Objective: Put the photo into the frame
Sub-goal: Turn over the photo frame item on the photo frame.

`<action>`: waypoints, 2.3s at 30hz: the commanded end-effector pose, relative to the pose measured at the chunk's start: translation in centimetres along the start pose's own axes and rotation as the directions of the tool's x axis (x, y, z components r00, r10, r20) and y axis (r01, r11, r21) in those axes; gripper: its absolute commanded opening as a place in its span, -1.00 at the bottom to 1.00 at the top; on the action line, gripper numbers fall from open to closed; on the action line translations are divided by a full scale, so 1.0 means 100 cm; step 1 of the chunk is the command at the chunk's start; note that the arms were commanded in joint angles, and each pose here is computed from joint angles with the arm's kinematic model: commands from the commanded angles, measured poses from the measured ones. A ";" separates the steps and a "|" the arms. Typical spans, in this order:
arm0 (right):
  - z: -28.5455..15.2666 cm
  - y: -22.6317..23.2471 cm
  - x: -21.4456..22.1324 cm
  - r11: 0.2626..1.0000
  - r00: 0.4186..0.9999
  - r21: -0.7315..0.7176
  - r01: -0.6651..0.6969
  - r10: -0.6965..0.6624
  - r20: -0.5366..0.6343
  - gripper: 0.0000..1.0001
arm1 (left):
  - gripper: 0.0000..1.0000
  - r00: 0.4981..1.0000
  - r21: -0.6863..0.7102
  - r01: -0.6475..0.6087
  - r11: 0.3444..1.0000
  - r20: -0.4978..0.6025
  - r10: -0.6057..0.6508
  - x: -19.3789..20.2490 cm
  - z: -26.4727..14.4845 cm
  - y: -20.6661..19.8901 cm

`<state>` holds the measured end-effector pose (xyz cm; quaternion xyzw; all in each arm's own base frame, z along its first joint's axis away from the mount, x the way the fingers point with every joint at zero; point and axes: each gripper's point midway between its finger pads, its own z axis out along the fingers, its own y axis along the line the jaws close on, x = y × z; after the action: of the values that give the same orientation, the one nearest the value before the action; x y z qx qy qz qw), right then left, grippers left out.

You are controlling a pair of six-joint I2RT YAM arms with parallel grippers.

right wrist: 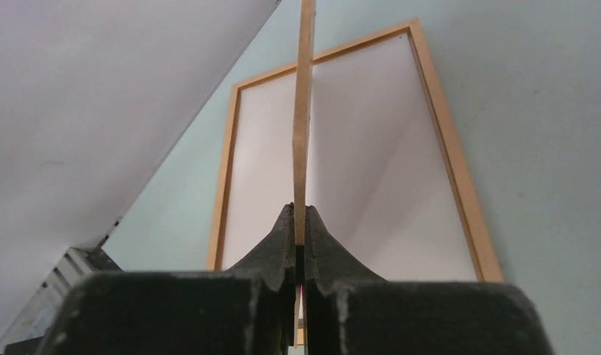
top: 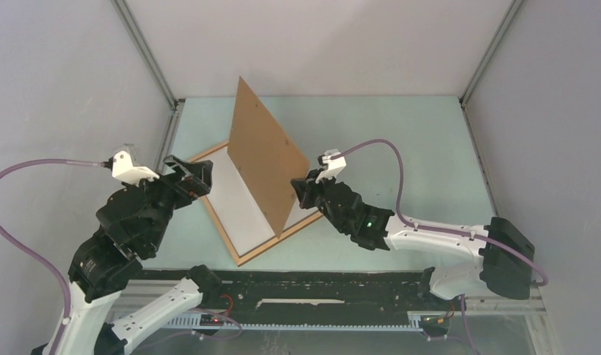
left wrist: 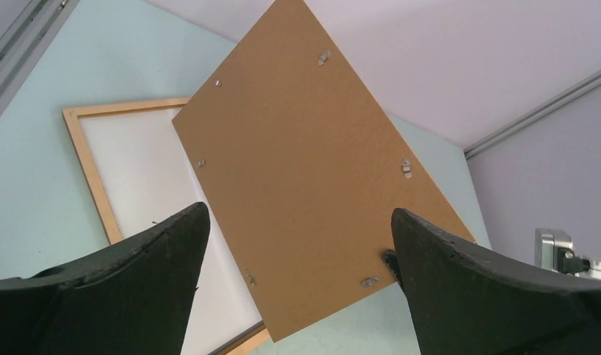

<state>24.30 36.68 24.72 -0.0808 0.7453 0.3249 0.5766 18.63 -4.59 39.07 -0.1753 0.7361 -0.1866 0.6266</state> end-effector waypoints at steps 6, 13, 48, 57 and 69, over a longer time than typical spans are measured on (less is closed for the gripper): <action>0.010 0.013 -0.010 0.931 0.948 -0.201 -0.305 0.316 0.029 -1.00 | 1.00 0.998 -0.029 -0.066 0.997 -0.011 0.065 0.015 0.005 0.013; 0.018 0.006 0.006 0.872 0.915 -0.301 -0.386 0.403 -0.006 -1.00 | 1.00 0.998 -0.105 -0.046 0.993 -0.053 0.041 0.047 0.019 0.028; 0.031 0.000 0.099 0.887 0.903 -0.170 -0.429 0.420 -0.089 -0.79 | 1.00 0.993 -0.236 -0.066 0.969 -0.106 0.042 0.077 0.035 0.048; 0.024 0.006 0.106 0.863 0.875 -0.152 -0.481 0.464 -0.136 -0.29 | 1.00 0.991 -0.222 -0.067 0.973 -0.131 0.039 0.083 0.037 0.044; 0.013 -0.026 0.139 0.922 0.892 0.000 -0.388 0.375 -0.250 0.44 | 1.00 0.990 -0.212 -0.085 0.974 -0.132 0.058 0.085 0.042 0.041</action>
<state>22.28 39.52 10.68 0.0219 0.7963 0.4439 0.4105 20.82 -5.17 29.84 -0.2091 0.7930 -0.1039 0.5627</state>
